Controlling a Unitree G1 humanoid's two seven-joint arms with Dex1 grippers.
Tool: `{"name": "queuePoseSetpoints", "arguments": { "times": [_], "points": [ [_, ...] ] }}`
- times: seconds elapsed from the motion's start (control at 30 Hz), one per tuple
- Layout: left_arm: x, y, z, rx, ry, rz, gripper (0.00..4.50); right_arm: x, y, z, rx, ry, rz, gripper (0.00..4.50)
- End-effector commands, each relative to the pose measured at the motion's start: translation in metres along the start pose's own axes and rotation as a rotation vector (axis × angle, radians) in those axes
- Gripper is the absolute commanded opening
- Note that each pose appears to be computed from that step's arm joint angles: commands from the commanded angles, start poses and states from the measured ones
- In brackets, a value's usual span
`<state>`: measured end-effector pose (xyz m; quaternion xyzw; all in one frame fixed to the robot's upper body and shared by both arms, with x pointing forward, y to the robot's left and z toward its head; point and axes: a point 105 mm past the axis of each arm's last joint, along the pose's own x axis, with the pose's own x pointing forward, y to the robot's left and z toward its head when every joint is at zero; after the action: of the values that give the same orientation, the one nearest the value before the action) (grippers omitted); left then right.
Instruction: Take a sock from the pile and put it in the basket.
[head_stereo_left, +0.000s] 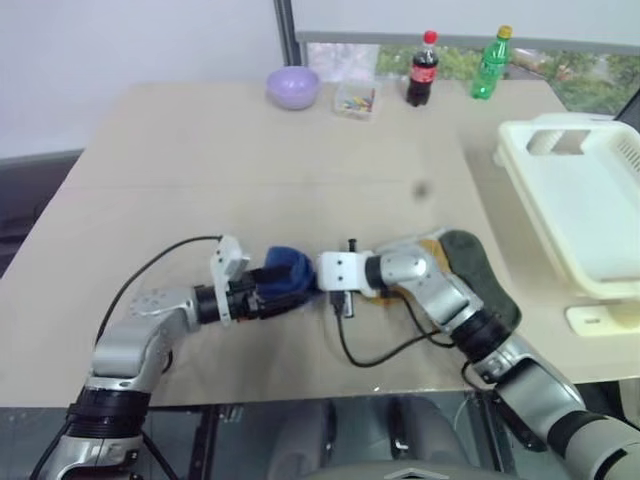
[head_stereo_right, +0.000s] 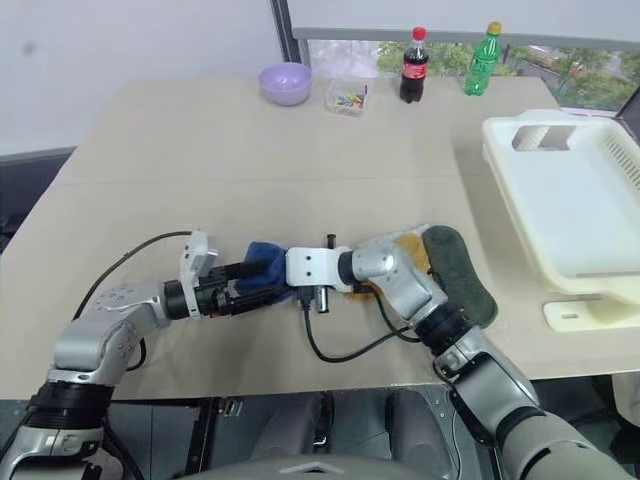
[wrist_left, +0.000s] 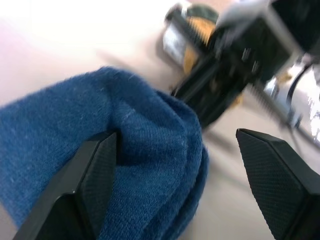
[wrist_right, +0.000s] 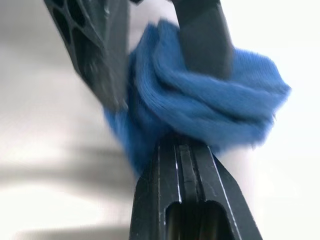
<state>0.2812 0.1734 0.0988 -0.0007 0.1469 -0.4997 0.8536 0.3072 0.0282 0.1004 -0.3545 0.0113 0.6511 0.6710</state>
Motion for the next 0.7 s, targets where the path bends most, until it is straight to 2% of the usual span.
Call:
{"name": "queuePoseSetpoints", "arguments": {
  "times": [0.03, 0.13, 0.17, 0.2, 0.23, 0.27, 0.37, 0.47, 0.63, 0.7],
  "points": [
    [0.002, 0.003, -0.020, -0.017, 0.068, 0.003, 3.97, -0.025, 0.002, 0.016, 0.090, -0.073, 0.015, 1.28],
    [0.002, 0.004, -0.026, -0.010, 0.083, 0.008, 3.97, -0.040, -0.003, 0.026, 0.209, -0.133, -0.040, 2.71],
    [0.000, 0.004, -0.025, -0.001, 0.075, 0.015, 3.97, -0.042, -0.007, 0.028, 0.250, -0.151, -0.070, 3.41],
    [-0.002, 0.004, -0.022, 0.012, 0.061, 0.022, 3.97, -0.043, -0.011, 0.029, 0.287, -0.166, -0.103, 3.71],
    [-0.005, 0.002, -0.017, 0.032, 0.035, 0.028, 3.97, -0.043, -0.015, 0.030, 0.325, -0.178, -0.128, 4.24],
    [-0.010, 0.001, -0.007, 0.039, -0.008, 0.040, 3.97, -0.042, -0.018, 0.033, 0.354, -0.196, -0.139, 4.45],
    [-0.028, -0.002, 0.016, 0.063, -0.094, 0.092, 3.97, -0.035, -0.033, 0.043, 0.470, -0.264, -0.190, 4.45],
    [-0.052, -0.009, 0.022, 0.120, -0.064, 0.129, 3.97, -0.020, -0.041, 0.049, 0.520, -0.271, -0.190, 4.45],
    [-0.085, -0.018, 0.018, 0.128, -0.026, 0.218, 3.97, 0.017, -0.036, 0.053, 0.572, -0.246, -0.144, 4.45],
    [-0.094, -0.021, 0.012, 0.114, -0.019, 0.262, 3.97, 0.034, -0.029, 0.043, 0.568, -0.167, -0.121, 4.45]
  ]
}}
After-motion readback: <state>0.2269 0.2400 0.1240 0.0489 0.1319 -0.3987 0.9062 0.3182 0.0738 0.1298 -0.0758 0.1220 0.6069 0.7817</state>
